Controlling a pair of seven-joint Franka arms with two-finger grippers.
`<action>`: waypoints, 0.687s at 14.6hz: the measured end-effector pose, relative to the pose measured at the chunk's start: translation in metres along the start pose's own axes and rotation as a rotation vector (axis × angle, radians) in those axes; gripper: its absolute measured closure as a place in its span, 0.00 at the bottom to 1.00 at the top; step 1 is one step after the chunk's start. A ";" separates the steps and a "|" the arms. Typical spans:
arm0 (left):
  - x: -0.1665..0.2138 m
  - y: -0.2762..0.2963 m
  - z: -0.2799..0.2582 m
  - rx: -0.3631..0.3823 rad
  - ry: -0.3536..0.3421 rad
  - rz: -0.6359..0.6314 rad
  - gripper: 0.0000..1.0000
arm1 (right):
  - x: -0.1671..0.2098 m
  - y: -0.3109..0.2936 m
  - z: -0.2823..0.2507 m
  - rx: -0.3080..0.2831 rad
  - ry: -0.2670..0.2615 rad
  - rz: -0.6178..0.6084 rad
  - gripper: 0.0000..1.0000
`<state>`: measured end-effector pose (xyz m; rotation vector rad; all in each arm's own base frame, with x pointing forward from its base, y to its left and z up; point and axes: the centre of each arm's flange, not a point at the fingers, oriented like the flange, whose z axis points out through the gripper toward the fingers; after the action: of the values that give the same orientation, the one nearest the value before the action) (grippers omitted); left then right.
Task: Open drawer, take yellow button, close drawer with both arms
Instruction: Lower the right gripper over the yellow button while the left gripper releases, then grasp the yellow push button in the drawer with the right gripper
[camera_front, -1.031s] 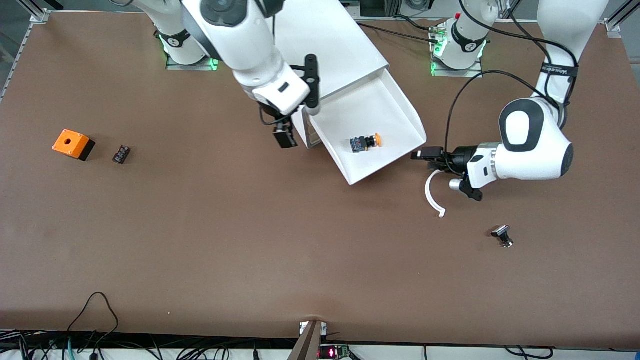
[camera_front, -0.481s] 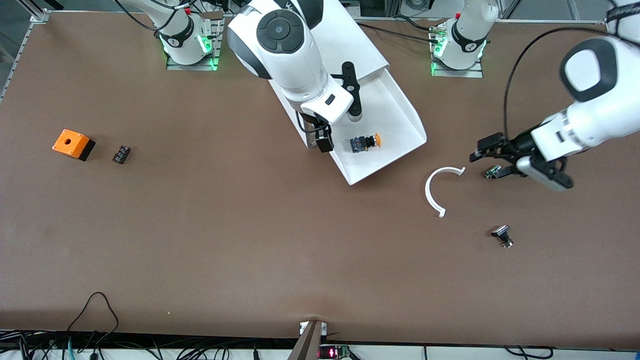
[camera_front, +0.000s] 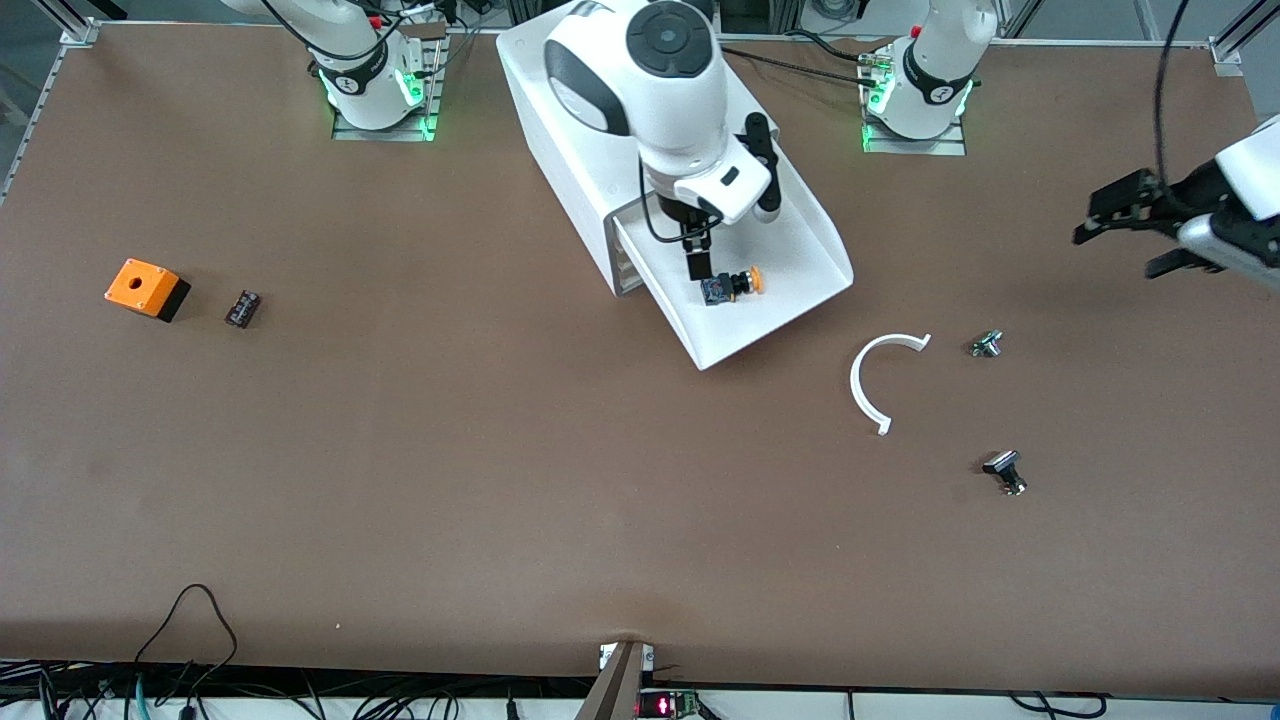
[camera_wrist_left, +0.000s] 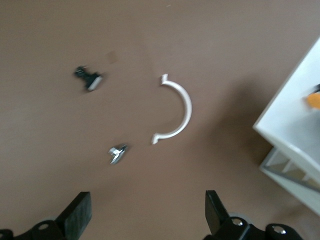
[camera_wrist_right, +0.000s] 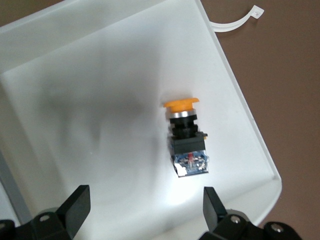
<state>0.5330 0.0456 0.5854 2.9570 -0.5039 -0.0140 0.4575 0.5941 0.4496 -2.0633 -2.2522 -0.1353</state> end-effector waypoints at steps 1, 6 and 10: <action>0.000 0.001 -0.007 0.029 -0.008 -0.004 0.00 | 0.005 -0.003 0.004 -0.002 -0.002 0.000 0.00; 0.016 0.034 -0.001 0.086 -0.036 -0.183 0.00 | 0.001 0.013 0.010 -0.053 0.026 0.020 0.00; 0.022 0.044 0.007 0.129 -0.056 -0.239 0.00 | -0.001 0.025 0.028 -0.078 0.039 0.033 0.00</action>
<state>0.5393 -0.0039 0.5853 3.1323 -0.1610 -0.0934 0.4827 0.5989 0.4216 -2.1152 -2.2242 -0.2631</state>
